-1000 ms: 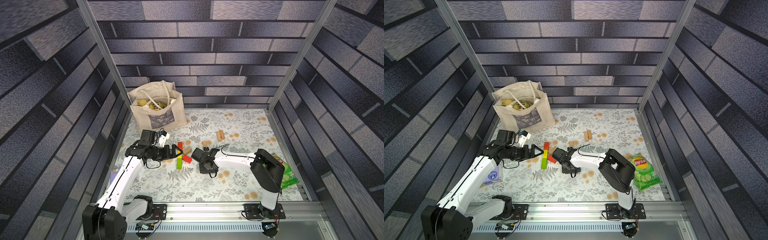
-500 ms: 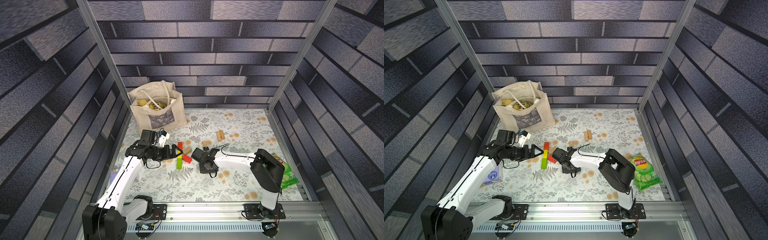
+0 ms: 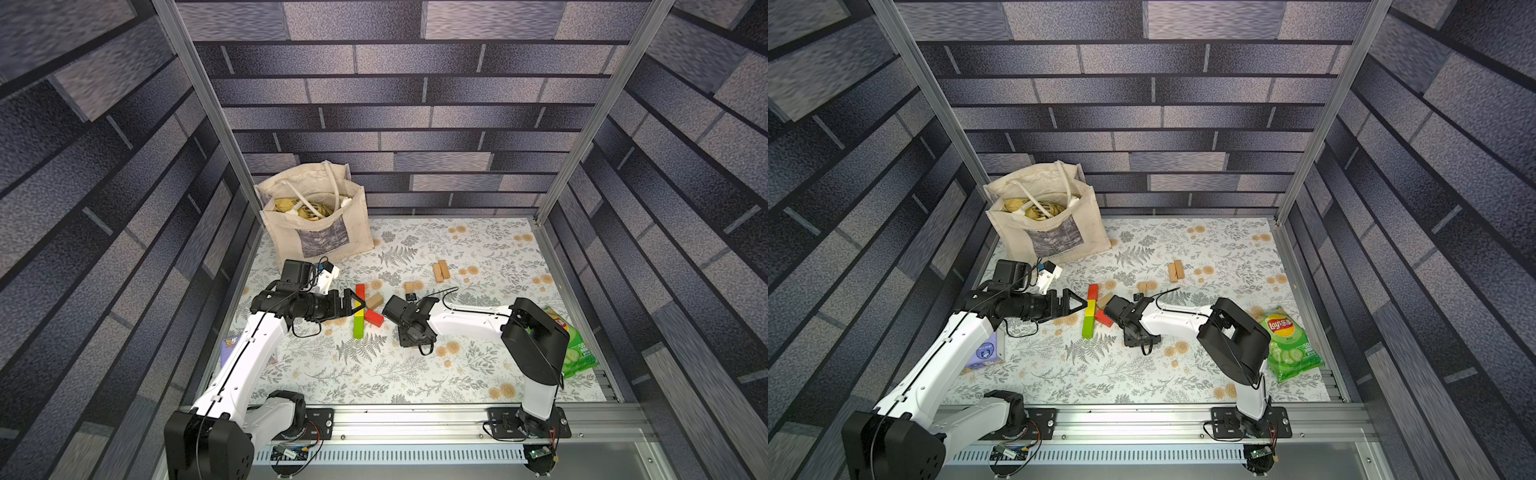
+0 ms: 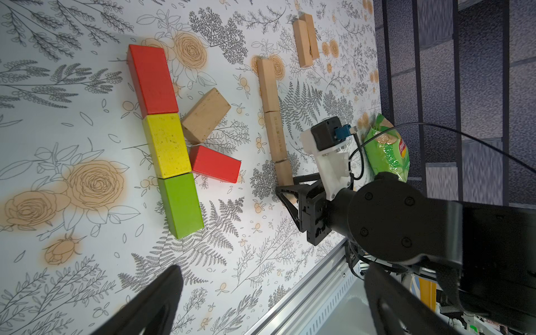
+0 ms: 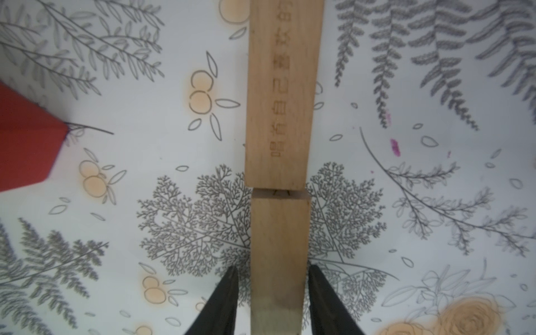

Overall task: Assemble the letter k with building blocks
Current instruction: Assemble the building block at the center of the board.

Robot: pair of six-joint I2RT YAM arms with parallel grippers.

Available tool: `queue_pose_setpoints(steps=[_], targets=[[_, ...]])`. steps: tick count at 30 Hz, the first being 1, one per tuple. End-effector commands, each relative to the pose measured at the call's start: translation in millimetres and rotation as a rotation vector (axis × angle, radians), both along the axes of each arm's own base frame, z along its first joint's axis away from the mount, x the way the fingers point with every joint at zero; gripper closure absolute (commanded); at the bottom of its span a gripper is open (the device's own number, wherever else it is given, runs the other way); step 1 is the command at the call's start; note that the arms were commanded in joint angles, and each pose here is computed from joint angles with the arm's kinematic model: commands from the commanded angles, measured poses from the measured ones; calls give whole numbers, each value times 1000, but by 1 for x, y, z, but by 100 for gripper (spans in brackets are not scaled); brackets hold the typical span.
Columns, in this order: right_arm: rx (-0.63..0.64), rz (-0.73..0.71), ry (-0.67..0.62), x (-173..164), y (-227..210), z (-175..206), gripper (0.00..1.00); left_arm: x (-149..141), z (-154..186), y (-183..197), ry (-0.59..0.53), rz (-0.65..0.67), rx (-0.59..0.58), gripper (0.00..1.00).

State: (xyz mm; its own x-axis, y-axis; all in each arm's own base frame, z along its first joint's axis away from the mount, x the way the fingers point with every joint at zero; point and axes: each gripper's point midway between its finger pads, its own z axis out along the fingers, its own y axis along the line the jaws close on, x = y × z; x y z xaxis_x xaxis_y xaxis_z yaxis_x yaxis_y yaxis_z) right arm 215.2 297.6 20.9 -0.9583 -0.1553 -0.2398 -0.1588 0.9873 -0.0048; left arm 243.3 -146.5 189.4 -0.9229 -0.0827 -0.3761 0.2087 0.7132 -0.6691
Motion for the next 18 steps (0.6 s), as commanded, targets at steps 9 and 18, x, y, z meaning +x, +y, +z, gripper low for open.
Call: queue_pose_setpoints(steps=[9, 18], targets=[[15, 11, -36, 4, 4, 11, 64, -4, 1, 4, -9, 3, 16, 0], [5, -3, -48, 6, 2, 14, 65, -4, 1, 3, -9, 2, 14, 0]])
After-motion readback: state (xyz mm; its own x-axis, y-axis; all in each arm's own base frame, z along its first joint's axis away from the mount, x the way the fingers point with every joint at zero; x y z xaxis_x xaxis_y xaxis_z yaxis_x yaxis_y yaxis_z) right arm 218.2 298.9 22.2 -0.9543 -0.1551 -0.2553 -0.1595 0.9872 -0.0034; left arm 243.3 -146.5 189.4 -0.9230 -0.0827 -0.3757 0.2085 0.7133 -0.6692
